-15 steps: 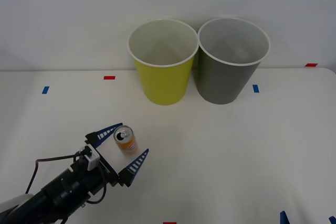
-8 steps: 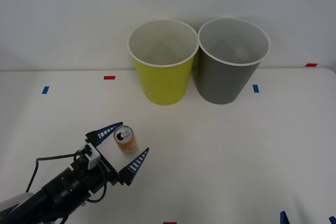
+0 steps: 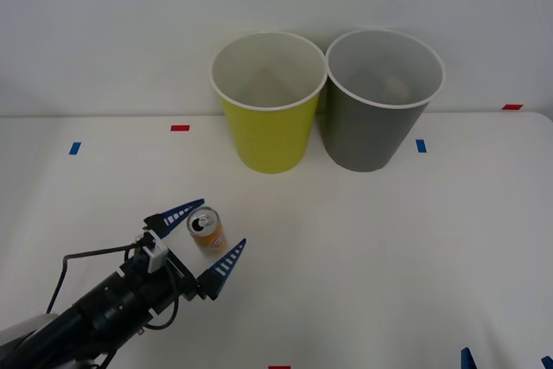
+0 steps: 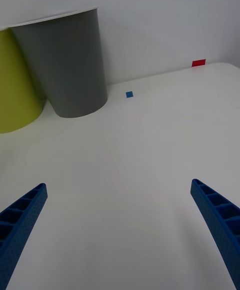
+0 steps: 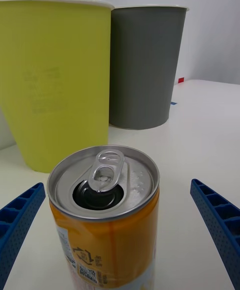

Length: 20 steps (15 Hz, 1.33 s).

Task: Put cans in the gray bin and PET bottles in the light green bin.

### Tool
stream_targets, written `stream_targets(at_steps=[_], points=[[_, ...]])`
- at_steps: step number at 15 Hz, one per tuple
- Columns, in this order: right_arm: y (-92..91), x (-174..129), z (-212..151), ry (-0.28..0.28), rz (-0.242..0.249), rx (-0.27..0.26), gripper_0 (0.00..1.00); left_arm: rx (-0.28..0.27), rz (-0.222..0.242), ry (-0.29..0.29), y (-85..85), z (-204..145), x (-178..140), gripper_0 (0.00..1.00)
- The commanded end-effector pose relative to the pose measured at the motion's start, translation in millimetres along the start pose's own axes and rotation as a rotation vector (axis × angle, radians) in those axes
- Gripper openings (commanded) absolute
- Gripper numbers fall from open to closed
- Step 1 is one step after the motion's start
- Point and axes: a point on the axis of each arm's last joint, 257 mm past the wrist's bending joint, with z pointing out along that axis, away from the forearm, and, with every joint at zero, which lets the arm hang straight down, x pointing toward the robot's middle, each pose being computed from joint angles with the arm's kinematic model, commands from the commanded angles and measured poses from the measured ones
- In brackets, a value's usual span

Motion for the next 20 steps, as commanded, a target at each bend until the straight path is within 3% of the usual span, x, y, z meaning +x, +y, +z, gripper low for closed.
stream_targets(at_steps=[1, 11, 16, 20], points=[[0.0, 0, 0, 0.0, 0.0, 0.0, 1.0, 0.002, 0.005, -0.001, -0.7, 0, 0, 0.02], [0.0, 0, 0, 0.0, 0.0, 0.0, 1.0, 0.01, 0.013, -0.002, -3.1, 0, -1, 0.0], [0.0, 0, 0, 0.0, 0.0, 0.0, 1.0, 0.064, -0.003, 0.08, -16.5, 13, -22, 0.0], [0.0, 0, 0, 0.0, 0.0, 0.0, 1.0, 0.043, 0.015, 0.141, -12.4, 19, -61, 0.0]])
